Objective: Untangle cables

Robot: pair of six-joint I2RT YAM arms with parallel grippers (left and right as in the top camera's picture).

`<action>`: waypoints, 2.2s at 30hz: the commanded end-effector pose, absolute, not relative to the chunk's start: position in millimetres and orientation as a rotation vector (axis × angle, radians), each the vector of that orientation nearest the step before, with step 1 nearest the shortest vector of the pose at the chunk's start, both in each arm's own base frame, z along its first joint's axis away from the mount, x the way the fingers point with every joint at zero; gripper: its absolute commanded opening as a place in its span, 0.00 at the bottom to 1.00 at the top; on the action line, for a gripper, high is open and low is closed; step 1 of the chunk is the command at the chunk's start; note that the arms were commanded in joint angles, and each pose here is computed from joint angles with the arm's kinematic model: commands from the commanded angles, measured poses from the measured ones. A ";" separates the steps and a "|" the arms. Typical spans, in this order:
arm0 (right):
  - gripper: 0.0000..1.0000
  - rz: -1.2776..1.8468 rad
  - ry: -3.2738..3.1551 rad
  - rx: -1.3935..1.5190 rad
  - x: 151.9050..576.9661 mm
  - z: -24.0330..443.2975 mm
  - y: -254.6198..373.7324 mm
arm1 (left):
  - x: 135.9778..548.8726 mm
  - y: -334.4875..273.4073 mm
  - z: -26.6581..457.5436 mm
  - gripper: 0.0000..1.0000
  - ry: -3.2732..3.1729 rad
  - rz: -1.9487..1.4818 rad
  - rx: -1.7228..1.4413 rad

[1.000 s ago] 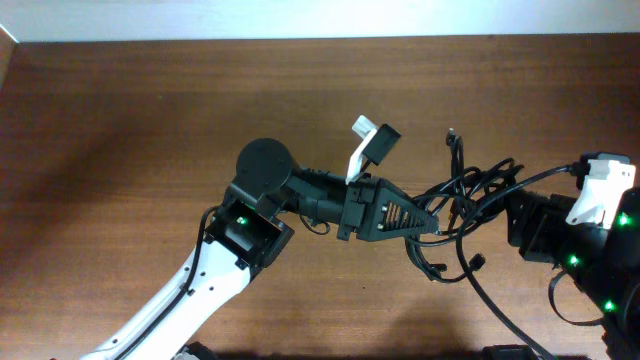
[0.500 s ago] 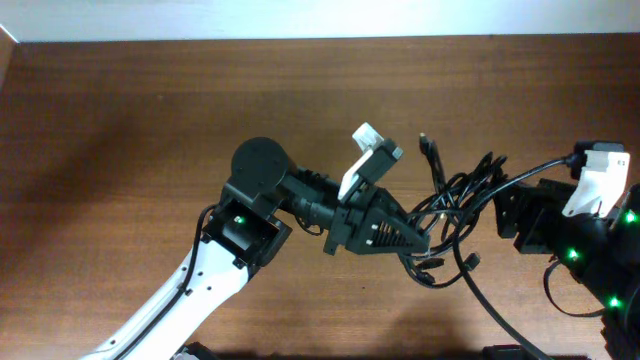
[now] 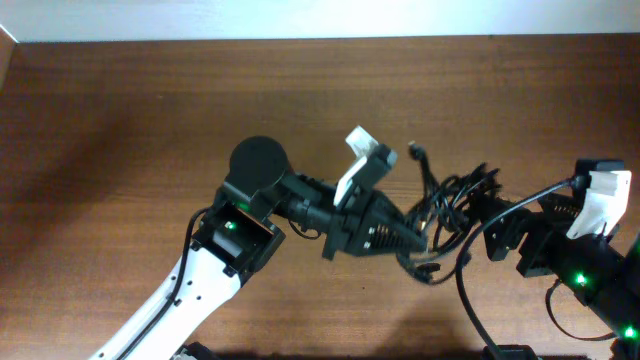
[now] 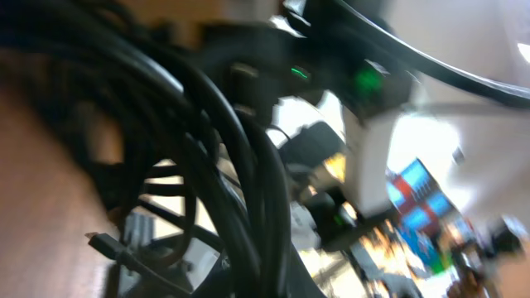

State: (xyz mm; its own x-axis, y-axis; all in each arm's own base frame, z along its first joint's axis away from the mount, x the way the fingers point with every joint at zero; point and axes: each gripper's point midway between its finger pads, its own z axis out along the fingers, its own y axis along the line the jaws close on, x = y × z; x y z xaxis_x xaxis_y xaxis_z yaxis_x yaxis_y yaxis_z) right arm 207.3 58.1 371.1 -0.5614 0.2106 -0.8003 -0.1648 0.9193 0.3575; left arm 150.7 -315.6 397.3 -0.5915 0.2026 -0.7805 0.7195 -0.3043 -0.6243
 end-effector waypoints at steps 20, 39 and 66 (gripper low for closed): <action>0.99 0.248 2.230 0.131 195.4 340.7 23.6 | 222.0 -288.2 273.7 0.00 1.517 -0.848 1.479; 0.99 0.641 2.249 -0.052 176.3 345.5 80.2 | 187.1 -319.9 311.3 0.00 1.095 -0.865 1.612; 0.52 0.391 2.183 -0.608 164.1 332.5 80.9 | 141.8 -317.8 365.1 0.03 0.848 -1.138 1.586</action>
